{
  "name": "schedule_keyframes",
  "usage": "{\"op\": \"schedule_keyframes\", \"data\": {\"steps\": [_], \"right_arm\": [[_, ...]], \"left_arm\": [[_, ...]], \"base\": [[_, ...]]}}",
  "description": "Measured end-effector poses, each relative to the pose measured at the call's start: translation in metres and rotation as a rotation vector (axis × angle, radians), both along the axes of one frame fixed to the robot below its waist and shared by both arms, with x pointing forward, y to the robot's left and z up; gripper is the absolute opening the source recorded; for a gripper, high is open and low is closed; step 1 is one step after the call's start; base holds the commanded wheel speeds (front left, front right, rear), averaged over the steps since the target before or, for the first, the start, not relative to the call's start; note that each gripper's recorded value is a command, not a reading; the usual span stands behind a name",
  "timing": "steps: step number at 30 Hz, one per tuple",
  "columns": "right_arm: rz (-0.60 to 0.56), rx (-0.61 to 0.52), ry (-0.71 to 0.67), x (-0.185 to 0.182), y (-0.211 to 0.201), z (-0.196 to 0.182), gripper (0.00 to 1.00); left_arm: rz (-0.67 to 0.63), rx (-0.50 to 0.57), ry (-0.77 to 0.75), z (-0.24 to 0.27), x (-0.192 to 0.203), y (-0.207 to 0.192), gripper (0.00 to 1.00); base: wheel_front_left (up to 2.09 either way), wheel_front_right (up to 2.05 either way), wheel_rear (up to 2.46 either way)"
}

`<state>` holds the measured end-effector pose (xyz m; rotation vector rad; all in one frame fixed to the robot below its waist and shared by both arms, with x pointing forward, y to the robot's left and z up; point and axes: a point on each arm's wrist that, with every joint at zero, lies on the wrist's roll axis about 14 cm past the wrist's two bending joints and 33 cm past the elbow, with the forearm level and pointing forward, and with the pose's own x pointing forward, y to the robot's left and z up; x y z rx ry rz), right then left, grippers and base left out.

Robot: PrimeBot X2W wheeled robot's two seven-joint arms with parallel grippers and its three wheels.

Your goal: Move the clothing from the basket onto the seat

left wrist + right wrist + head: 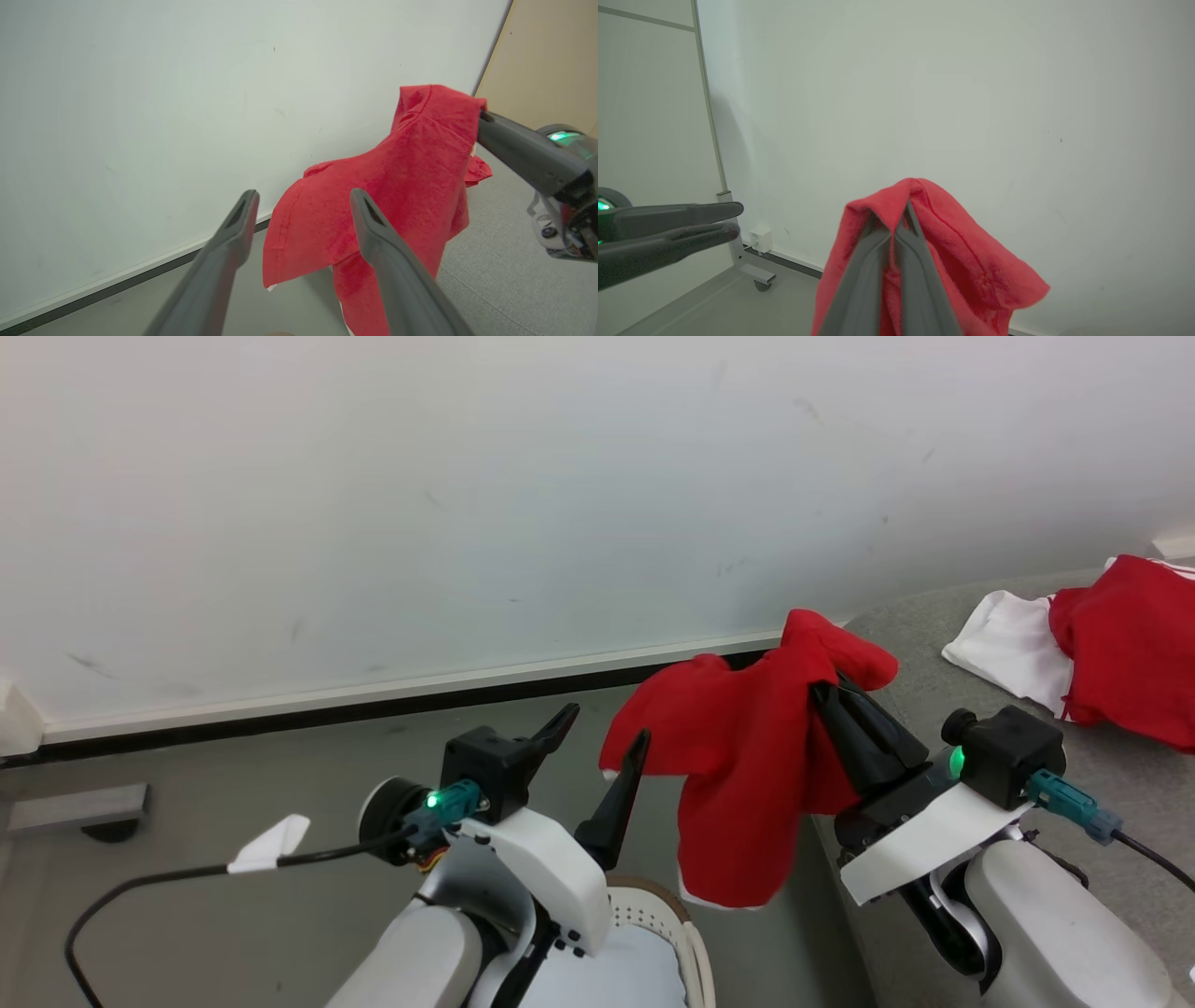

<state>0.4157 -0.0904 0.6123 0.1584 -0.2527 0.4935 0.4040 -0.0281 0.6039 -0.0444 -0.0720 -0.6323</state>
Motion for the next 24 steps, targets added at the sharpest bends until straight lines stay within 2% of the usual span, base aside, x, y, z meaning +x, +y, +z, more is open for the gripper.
{"op": "schedule_keyframes", "data": {"steps": [14,24], "right_arm": [[-0.065,0.014,-0.013,-0.003,-0.024,0.004,0.0],[-0.177,0.009,-0.024,-0.008,-0.067,0.006,0.0]], "left_arm": [[-0.045,0.0,0.002,-0.003,-0.004,-0.015,1.0],[-0.142,-0.007,0.009,-0.006,-0.01,-0.046,1.0]], "base": [[0.0,0.0,0.0],[0.0,0.0,0.0]]}}
